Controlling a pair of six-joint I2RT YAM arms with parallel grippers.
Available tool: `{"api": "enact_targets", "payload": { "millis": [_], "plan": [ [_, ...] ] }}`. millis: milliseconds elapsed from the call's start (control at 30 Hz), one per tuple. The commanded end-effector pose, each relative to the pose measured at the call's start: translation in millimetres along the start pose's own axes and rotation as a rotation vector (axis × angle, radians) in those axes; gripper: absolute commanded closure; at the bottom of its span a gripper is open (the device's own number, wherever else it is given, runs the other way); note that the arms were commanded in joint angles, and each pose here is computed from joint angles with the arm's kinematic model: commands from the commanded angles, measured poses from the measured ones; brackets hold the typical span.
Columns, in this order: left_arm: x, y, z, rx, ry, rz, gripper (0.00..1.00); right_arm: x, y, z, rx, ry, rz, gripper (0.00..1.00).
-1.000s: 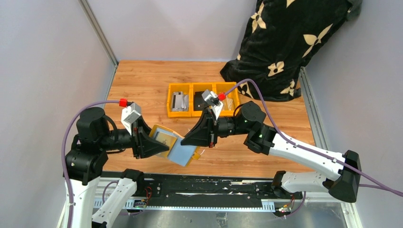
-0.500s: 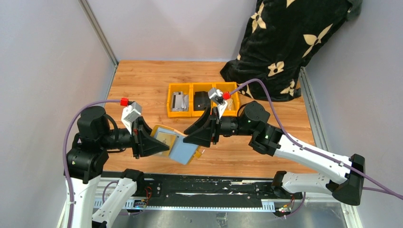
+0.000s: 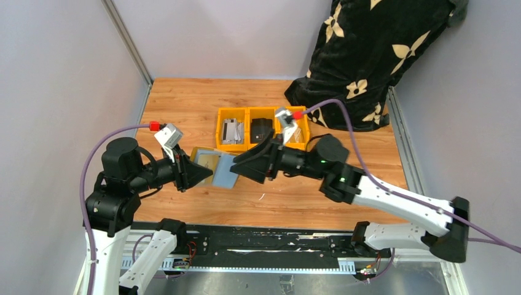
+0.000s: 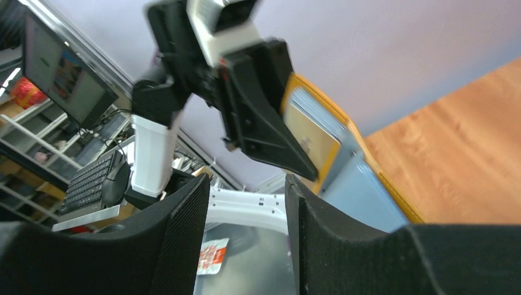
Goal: Take the credit cards out of the card holder
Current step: Remove the credit card from the card holder.
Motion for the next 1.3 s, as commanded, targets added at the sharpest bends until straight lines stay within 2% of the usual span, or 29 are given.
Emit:
{"api": "enact_targets", "payload": {
  "millis": [0, 200, 633, 833, 967, 1100, 1267],
  "plan": [
    [-7, 0, 7, -0.021, -0.004, -0.044, 1.00, -26, -18, -32, 0.055, -0.184, -0.009, 0.49],
    [-30, 8, 14, -0.054, -0.029, -0.166, 1.00, -40, -29, -40, 0.053, -0.242, -0.012, 0.50],
    [-52, 13, 13, -0.065, -0.026, -0.324, 0.99, -53, -43, -42, 0.023, -0.299, -0.014, 0.50],
    [-64, 18, 13, -0.074, -0.026, -0.409, 0.86, -55, -46, -39, 0.007, -0.256, -0.059, 0.55],
    [-74, 22, 11, -0.072, -0.004, -0.493, 0.71, -55, -49, -40, 0.003, -0.243, -0.075, 0.66],
    [-89, 33, 14, -0.090, -0.017, -0.595, 0.58, -57, -46, -38, -0.022, -0.239, -0.087, 0.72],
    [-99, 41, 15, -0.100, -0.023, -0.652, 0.53, -58, -41, -35, -0.045, -0.230, -0.101, 0.78]
  ]
}}
Point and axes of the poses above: each gripper's point midway between its finger pads, its own y axis back along the fingers, its own x axis along the line the jaws close on, z = x × y, the point moved 2 cm from there along y, back along the fingers, and after that the axes turned 14 degrees about -y, right-handed, at the moved point
